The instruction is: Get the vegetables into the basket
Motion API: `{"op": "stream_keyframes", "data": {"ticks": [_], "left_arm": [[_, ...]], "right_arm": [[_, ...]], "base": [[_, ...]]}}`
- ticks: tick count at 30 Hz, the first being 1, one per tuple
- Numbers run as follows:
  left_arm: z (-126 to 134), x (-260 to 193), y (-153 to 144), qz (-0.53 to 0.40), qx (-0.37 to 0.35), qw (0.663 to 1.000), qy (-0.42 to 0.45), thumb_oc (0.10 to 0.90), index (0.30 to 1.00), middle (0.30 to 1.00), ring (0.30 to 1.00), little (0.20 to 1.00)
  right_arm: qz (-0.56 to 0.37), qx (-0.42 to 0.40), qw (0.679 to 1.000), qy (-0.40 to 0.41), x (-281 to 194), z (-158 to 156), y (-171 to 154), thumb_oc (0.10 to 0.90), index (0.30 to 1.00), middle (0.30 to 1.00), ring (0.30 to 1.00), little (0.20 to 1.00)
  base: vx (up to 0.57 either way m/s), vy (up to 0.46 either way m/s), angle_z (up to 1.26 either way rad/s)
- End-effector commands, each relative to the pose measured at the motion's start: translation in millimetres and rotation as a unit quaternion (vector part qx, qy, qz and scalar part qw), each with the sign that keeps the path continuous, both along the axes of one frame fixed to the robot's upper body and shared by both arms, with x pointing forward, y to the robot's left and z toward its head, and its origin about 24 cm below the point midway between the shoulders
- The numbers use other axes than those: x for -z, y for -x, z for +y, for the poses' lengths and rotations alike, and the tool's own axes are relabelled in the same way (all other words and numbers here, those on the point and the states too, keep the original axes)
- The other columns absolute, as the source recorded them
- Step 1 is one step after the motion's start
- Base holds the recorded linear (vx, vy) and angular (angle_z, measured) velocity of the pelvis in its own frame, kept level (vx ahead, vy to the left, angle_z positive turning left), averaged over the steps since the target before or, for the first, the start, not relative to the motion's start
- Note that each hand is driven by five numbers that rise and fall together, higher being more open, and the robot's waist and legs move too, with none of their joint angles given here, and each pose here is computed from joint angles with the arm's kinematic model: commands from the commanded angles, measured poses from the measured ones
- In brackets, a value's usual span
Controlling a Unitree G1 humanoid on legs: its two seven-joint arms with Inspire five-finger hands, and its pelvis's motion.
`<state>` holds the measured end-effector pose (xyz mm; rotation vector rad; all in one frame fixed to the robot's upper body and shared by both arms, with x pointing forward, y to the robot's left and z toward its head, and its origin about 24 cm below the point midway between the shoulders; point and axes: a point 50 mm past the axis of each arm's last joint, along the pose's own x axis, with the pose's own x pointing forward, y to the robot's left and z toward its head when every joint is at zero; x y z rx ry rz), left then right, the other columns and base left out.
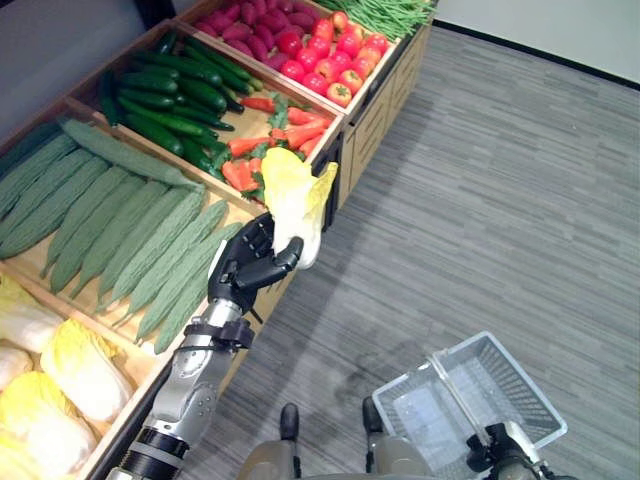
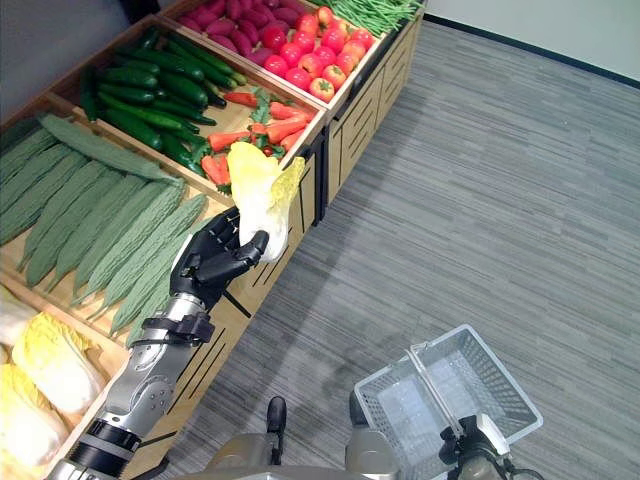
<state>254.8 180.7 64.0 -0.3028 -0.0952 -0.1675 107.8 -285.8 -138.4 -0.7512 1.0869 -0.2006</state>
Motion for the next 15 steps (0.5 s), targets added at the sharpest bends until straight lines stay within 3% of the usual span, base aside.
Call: {"op": "stream_keyframes", "data": {"ticks": [1, 7, 10, 15], "left_arm": [[-6.7, -67.5, -1.8, -0.179, 0.024, 0.983, 0.039, 0.400, 0.300, 0.300, 0.300, 0.300], [-2.3, -67.7, -2.7, -0.178, 0.023, 0.983, 0.025, 0.400, 0.300, 0.300, 0.300, 0.300], [1.2, -67.1, -5.4, -0.172, 0.016, 0.985, 0.011, 0.400, 0.300, 0.300, 0.300, 0.300], [-1.5, -69.5, -8.9, -0.176, 0.020, 0.984, 0.009, 0.400, 0.300, 0.300, 0.300, 0.300]], "right_arm": [[-0.007, -0.003, 0.999, 0.038, -9.5, -18.2, -7.0, 0.400, 0.300, 0.300, 0.300, 0.300], [-0.023, -0.011, 0.999, 0.034, -10.8, -13.1, -17.1, 0.400, 0.300, 0.300, 0.300, 0.300], [-0.035, -0.021, 0.999, 0.034, -12.7, -10.8, -22.4, 0.400, 0.300, 0.300, 0.300, 0.300], [-0.045, -0.025, 0.998, 0.036, -14.4, -11.2, -24.0, 0.400, 0.300, 0.300, 0.300, 0.300]], "base": [[-0.06, 0.151, -0.47], [-0.07, 0.083, -0.43], [-0.11, 0.063, -1.22], [0.00, -0.097, -0.27]]}}
